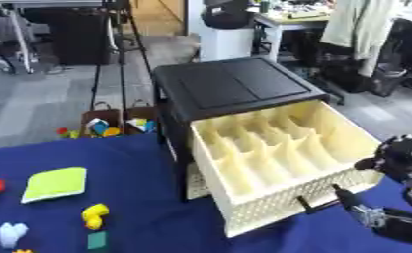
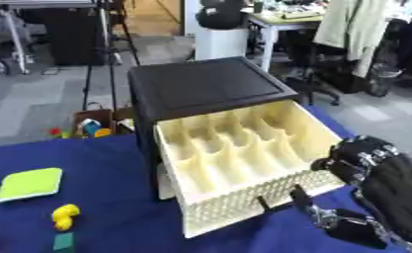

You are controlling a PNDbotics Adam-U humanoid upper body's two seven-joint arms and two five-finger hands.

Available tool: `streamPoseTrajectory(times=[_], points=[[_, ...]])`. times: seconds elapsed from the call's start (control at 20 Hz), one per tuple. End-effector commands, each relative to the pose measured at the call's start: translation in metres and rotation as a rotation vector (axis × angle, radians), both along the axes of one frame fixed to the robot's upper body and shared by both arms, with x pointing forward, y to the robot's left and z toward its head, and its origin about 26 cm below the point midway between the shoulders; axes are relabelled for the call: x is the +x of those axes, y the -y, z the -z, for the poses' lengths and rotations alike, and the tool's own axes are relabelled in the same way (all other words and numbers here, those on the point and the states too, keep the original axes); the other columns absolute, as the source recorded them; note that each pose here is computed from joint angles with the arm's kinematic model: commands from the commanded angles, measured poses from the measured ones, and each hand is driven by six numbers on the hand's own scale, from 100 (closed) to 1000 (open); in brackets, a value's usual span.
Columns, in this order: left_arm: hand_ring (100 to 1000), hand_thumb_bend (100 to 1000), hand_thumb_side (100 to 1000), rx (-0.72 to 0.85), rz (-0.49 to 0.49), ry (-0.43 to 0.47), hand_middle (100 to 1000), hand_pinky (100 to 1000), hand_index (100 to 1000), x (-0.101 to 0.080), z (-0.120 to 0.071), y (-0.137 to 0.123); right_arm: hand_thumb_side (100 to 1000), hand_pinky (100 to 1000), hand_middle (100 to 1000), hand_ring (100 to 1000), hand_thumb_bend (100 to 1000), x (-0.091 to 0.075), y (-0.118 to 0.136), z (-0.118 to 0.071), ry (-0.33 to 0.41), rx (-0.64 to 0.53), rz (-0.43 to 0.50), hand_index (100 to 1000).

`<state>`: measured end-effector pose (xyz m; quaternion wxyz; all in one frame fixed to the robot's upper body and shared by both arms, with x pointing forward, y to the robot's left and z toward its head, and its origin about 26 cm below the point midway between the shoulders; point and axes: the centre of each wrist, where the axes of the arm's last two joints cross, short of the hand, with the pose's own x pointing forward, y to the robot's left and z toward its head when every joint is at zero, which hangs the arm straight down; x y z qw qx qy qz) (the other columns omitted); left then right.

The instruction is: Pick up objects from table and place into drawer.

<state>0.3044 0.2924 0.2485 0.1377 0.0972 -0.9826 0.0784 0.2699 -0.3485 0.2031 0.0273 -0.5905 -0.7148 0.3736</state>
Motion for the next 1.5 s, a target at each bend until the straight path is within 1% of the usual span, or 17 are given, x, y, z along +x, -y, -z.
streamPoseTrajectory(times=[0.05, 0.15, 0.25, 0.3, 0.35, 0.4, 0.45, 0.55, 0.6, 0.65, 0.75, 0.85, 1.0, 1.15, 1.35, 1.4, 1.5], points=[[785, 323, 1000, 0.021, -0.007, 0.028, 814, 686, 856, -0.003, -0.009, -0.003, 751, 427, 449, 538, 277, 0.003, 0.004, -0.029, 0.159, 0.06, -0.008, 630], [785, 324, 1000, 0.017, -0.005, 0.027, 814, 685, 855, -0.003, -0.009, -0.002, 780, 425, 480, 558, 264, 0.006, 0.003, -0.045, 0.258, 0.1, -0.029, 645], [784, 324, 1000, 0.015, -0.003, 0.026, 814, 685, 855, -0.003, -0.009, -0.002, 837, 439, 531, 591, 259, 0.01, -0.002, -0.062, 0.35, 0.146, -0.056, 684], [785, 325, 1000, 0.014, -0.001, 0.025, 814, 685, 856, -0.003, -0.008, -0.002, 901, 457, 566, 618, 236, 0.012, -0.005, -0.071, 0.39, 0.174, -0.075, 710], [785, 326, 1000, 0.012, 0.0, 0.023, 814, 685, 856, -0.003, -0.008, -0.002, 925, 470, 583, 632, 226, 0.014, -0.01, -0.08, 0.424, 0.204, -0.095, 724], [785, 326, 1000, 0.011, 0.001, 0.021, 814, 685, 856, -0.003, -0.008, -0.001, 982, 502, 623, 666, 202, 0.015, -0.014, -0.087, 0.449, 0.229, -0.116, 762], [785, 327, 1000, 0.008, 0.002, 0.019, 814, 685, 856, -0.003, -0.007, -0.001, 1000, 536, 663, 698, 176, 0.017, -0.019, -0.095, 0.468, 0.253, -0.137, 794], [786, 328, 1000, 0.004, 0.004, 0.015, 815, 684, 856, -0.003, -0.006, -0.001, 1000, 617, 745, 760, 127, 0.02, -0.032, -0.11, 0.488, 0.294, -0.183, 856], [786, 329, 1000, 0.002, 0.004, 0.012, 815, 684, 856, -0.003, -0.005, -0.001, 1000, 632, 758, 771, 122, 0.021, -0.038, -0.116, 0.493, 0.316, -0.211, 866], [788, 330, 1000, 0.0, 0.004, 0.009, 816, 684, 856, -0.003, -0.005, 0.0, 1000, 686, 802, 809, 114, 0.022, -0.045, -0.122, 0.496, 0.339, -0.241, 892], [798, 331, 1000, -0.003, 0.001, 0.004, 817, 685, 857, -0.003, -0.004, 0.0, 1000, 743, 857, 862, 100, 0.024, -0.057, -0.134, 0.501, 0.382, -0.307, 918], [804, 334, 1000, -0.002, -0.007, 0.002, 817, 686, 857, -0.002, -0.003, 0.0, 1000, 772, 887, 897, 100, 0.024, -0.071, -0.146, 0.521, 0.419, -0.388, 925], [815, 337, 1000, 0.007, -0.025, 0.002, 820, 689, 860, -0.002, -0.004, 0.001, 1000, 770, 885, 894, 100, 0.023, -0.084, -0.16, 0.558, 0.448, -0.479, 916], [821, 337, 1000, 0.009, -0.045, 0.002, 821, 692, 861, -0.002, -0.004, 0.002, 1000, 766, 875, 884, 100, 0.022, -0.092, -0.169, 0.593, 0.47, -0.531, 908], [821, 337, 1000, 0.009, -0.057, 0.003, 821, 692, 861, -0.001, -0.004, 0.003, 1000, 766, 875, 884, 100, 0.022, -0.095, -0.171, 0.605, 0.474, -0.549, 908], [830, 342, 1000, 0.008, -0.062, 0.003, 822, 695, 861, -0.001, -0.004, 0.003, 1000, 758, 854, 871, 100, 0.022, -0.095, -0.172, 0.609, 0.481, -0.554, 892], [834, 344, 1000, 0.008, -0.081, 0.004, 823, 698, 861, -0.001, -0.005, 0.003, 1000, 760, 853, 868, 100, 0.023, -0.102, -0.172, 0.609, 0.524, -0.585, 885]])
